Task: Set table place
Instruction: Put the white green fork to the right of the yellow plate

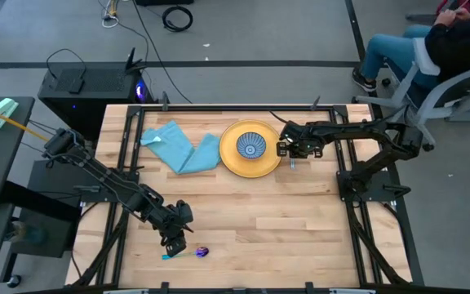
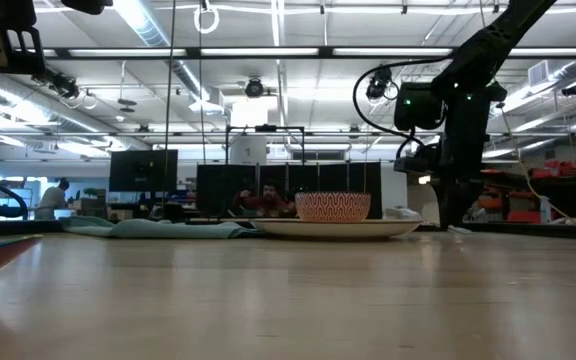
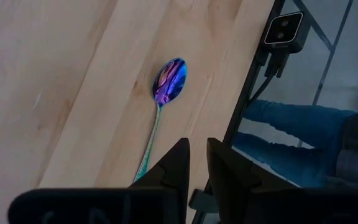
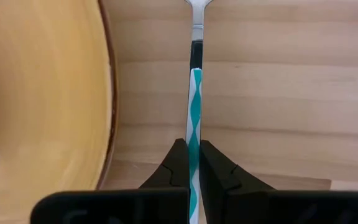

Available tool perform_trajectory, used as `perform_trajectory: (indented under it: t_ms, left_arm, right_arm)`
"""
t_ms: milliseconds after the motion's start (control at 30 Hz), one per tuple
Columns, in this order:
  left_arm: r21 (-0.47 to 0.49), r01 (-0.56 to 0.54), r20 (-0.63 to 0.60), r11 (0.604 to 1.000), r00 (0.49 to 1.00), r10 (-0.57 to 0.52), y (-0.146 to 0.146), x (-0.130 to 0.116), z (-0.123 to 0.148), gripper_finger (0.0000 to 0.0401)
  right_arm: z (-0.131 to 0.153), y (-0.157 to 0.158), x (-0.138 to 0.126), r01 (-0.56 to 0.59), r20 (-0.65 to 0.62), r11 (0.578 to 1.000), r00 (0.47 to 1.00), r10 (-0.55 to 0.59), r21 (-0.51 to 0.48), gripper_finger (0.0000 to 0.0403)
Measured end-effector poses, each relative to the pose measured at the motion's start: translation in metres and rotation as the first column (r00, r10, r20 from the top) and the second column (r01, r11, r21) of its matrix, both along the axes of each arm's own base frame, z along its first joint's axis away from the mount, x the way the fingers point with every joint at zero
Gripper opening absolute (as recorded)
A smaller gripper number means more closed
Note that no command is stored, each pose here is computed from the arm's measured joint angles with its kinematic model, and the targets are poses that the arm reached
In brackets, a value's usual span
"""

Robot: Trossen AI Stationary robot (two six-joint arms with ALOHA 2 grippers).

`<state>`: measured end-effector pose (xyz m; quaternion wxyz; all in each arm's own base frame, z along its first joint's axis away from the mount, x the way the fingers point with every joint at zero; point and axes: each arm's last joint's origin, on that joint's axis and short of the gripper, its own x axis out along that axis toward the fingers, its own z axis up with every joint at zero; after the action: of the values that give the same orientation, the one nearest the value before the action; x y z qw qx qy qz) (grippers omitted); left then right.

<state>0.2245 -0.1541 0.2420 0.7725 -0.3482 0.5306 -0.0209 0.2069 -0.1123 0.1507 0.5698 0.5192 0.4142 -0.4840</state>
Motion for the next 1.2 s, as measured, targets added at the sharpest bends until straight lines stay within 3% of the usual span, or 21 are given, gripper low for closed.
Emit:
perform_trajectory:
  t_ms: [233, 1200]
  left_arm:
    - [0.0, 0.0, 0.0, 1.0, 1.0, 0.0, 0.0, 0.0, 0.0, 0.0069]
    - [0.0, 0.0, 0.0, 1.0, 1.0, 0.0, 0.0, 0.0, 0.0, 0.0064]
  right_arm:
    - [-0.01, 0.001, 0.004, 0.0, -0.017, 0.999, 1.0, 0.001, 0.048, 0.0012]
    - [-0.004, -0.007, 0.013, -0.012, -0.035, 1.0, 0.999, 0.013, 0.02, 0.0023]
